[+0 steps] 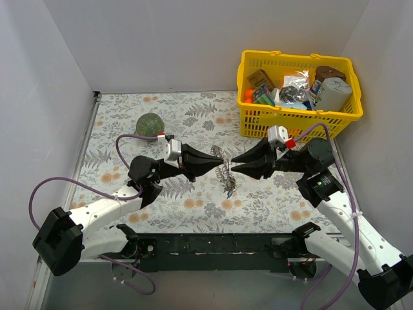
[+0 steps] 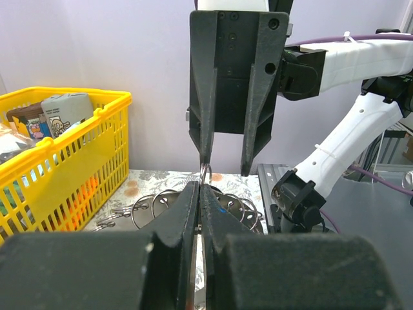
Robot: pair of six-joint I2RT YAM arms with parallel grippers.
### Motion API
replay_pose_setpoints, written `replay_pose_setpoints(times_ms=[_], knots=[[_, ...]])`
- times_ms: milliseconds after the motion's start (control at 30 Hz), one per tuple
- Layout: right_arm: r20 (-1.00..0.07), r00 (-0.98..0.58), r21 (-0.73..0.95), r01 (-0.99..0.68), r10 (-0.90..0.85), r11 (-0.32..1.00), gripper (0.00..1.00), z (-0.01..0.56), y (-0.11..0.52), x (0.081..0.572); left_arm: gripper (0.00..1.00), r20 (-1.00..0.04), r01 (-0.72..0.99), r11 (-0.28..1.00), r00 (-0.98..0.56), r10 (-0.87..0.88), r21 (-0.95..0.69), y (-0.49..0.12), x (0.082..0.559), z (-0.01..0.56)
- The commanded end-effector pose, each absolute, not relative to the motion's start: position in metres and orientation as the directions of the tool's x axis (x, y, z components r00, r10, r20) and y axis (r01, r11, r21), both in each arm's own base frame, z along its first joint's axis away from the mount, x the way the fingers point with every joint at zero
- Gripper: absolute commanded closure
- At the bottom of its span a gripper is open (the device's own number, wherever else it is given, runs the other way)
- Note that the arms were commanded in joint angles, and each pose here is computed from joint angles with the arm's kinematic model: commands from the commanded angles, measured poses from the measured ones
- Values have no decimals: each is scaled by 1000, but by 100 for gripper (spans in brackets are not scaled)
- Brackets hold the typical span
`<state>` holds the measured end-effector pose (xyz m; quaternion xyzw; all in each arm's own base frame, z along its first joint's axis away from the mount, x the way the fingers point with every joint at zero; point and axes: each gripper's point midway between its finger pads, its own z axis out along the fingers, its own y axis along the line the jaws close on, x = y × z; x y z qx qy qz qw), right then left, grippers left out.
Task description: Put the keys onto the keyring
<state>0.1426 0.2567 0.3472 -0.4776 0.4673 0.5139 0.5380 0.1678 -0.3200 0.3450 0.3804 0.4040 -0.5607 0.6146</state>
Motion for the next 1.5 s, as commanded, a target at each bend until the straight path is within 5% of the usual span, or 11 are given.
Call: replay_pose_setpoints(times_ms=[0,333,567,1467], knots=[[-992,51,-49,-999,114,18,65,349,257,146,100,-899,994,86,100,-427,70,-316,165,368],[-996,33,-24,-994,88,104,75,341,257,164,100,-903,995,65,92,-419,71,-318,164,368],[-997,35,-27,-993,72,117,99,336,256,166,100,-902,995,68,97,-420,75,-317,164,370],[-999,0,4,-995,37,99,99,312,258,167,100,-893,995,59,94,-440,76,-312,161,377]])
